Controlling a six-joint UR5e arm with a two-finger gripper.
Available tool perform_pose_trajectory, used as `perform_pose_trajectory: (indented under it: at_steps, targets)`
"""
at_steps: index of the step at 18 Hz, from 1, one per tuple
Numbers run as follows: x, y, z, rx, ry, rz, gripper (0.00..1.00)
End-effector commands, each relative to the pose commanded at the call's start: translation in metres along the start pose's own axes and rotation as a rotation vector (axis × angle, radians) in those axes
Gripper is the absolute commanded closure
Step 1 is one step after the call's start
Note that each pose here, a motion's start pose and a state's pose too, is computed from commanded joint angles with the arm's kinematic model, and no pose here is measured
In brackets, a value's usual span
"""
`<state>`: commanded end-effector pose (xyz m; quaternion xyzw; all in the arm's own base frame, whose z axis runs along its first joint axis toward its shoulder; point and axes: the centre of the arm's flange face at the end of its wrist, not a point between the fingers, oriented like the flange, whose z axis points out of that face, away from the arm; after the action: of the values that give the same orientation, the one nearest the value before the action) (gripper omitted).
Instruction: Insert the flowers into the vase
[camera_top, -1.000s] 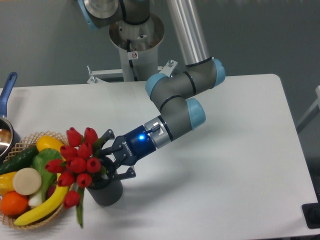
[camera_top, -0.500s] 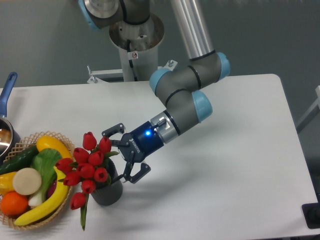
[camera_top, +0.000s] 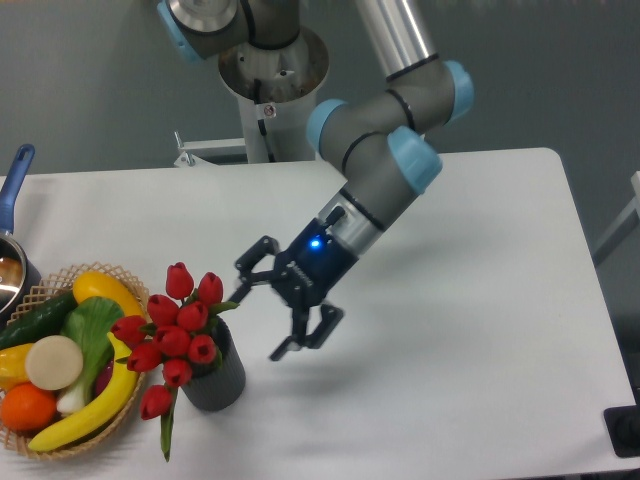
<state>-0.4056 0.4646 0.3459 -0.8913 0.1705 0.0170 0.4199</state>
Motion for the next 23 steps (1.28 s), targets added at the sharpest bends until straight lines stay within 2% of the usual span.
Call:
perform_pose_trajectory:
  at_steps: [5,9,13,16,20,23]
  targets:
    - [-0.038,0.009,-0.092,-0.160,-0.221,0.007,0.00]
    - [-0.058,0.003,-0.156,-0.225,-0.351,0.006,0.00]
    - [-0.055,0.004,-0.183,-0.313,-0.399,-0.012,0.00]
    - [-0.044,0.003,-0.196,-0.378,-0.387,-0.017,0.00]
    - [-0.032,0.018,-0.226,-0.573,-0.256,0.120,0.00]
    - [-0.035,0.022,-0.249,-0.595,-0.179,0.140,0.00]
